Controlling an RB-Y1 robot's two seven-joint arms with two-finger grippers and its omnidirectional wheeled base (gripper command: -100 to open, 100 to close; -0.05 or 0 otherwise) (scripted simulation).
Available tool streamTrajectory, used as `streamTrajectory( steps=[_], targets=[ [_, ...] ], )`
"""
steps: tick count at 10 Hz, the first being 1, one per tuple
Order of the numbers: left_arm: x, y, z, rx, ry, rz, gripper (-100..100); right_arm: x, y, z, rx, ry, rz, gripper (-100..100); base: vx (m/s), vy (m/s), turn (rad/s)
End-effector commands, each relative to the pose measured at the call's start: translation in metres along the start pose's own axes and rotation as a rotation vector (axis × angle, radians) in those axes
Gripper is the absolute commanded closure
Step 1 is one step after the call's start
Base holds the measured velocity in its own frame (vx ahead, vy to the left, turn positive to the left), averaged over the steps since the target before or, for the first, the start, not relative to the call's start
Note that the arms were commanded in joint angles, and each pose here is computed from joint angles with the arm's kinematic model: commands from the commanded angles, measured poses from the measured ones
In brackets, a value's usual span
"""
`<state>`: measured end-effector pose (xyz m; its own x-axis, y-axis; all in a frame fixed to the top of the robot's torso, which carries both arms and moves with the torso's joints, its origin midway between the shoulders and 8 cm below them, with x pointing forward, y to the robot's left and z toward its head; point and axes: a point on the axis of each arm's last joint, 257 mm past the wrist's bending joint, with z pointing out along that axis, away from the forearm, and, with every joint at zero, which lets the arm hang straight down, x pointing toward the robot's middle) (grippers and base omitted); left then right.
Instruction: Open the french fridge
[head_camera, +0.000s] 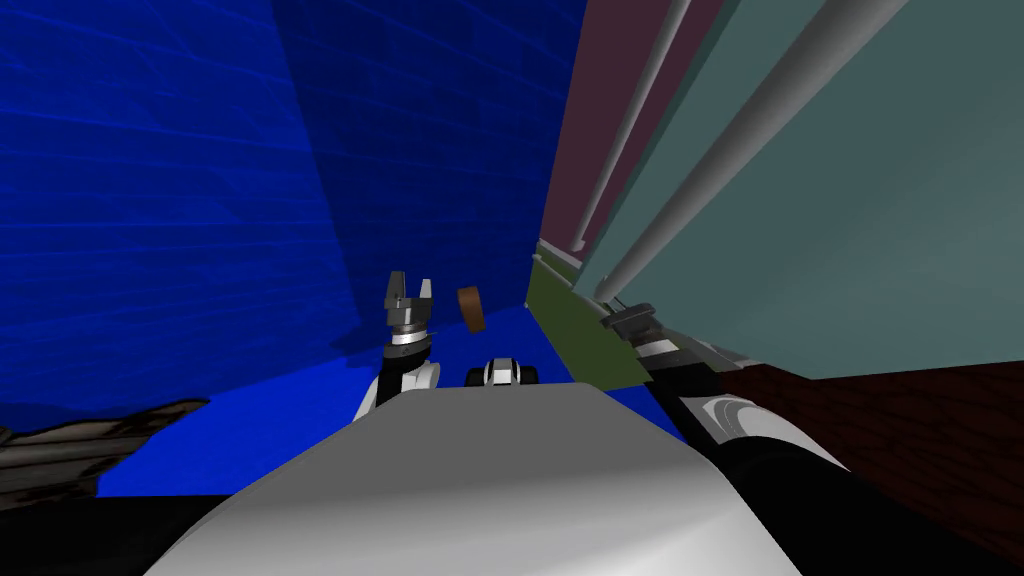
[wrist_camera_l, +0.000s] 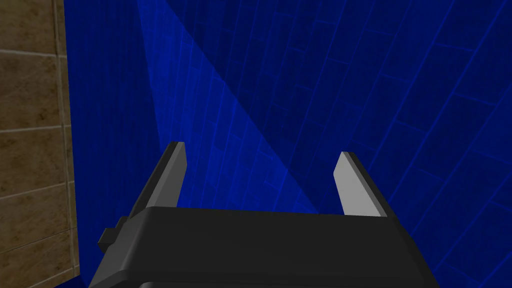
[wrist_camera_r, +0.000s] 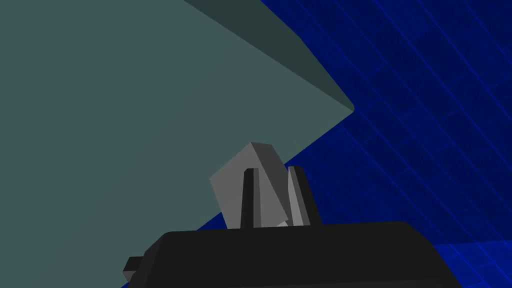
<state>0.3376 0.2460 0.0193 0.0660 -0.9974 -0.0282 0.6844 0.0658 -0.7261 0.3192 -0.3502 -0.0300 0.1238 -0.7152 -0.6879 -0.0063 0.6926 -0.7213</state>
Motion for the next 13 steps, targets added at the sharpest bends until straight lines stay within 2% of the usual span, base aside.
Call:
streamTrajectory(
  steps=[1, 2, 4, 5, 7, 8, 13],
  targets=[
    [0.000, 0.000, 0.000, 0.000, 0.000, 0.000, 0, -0.008, -0.001, 0.011, -0.008, -0.032, -0.003, 100, -0.359, -0.043, 0.332],
    [0.000, 0.000, 0.000, 0.000, 0.000, 0.000, 0, -0.003, -0.001, 0.009, -0.006, -0.017, -0.003, 100, -0.158, 0.000, 0.076],
    [0.000, 0.000, 0.000, 0.000, 0.000, 0.000, 0, -0.022, 0.022, 0.012, -0.073, -0.077, 0.013, 100, -0.119, -0.069, -0.056],
    [0.000, 0.000, 0.000, 0.000, 0.000, 0.000, 0, -0.022, 0.022, 0.012, -0.073, -0.077, 0.013, 100, -0.114, -0.088, 0.022],
    [0.000, 0.000, 0.000, 0.000, 0.000, 0.000, 0, -0.043, 0.041, 0.014, -0.130, -0.142, 0.022, 100, -0.111, -0.092, -0.035],
    [0.000, 0.000, 0.000, 0.000, 0.000, 0.000, 0, -0.043, 0.042, 0.014, -0.131, -0.142, 0.022, 100, -0.087, -0.084, 0.005],
    [0.000, 0.000, 0.000, 0.000, 0.000, 0.000, 0, -0.100, 0.086, 0.009, -0.270, -0.315, 0.035, 100, -0.142, -0.110, -0.046]
  ],
)
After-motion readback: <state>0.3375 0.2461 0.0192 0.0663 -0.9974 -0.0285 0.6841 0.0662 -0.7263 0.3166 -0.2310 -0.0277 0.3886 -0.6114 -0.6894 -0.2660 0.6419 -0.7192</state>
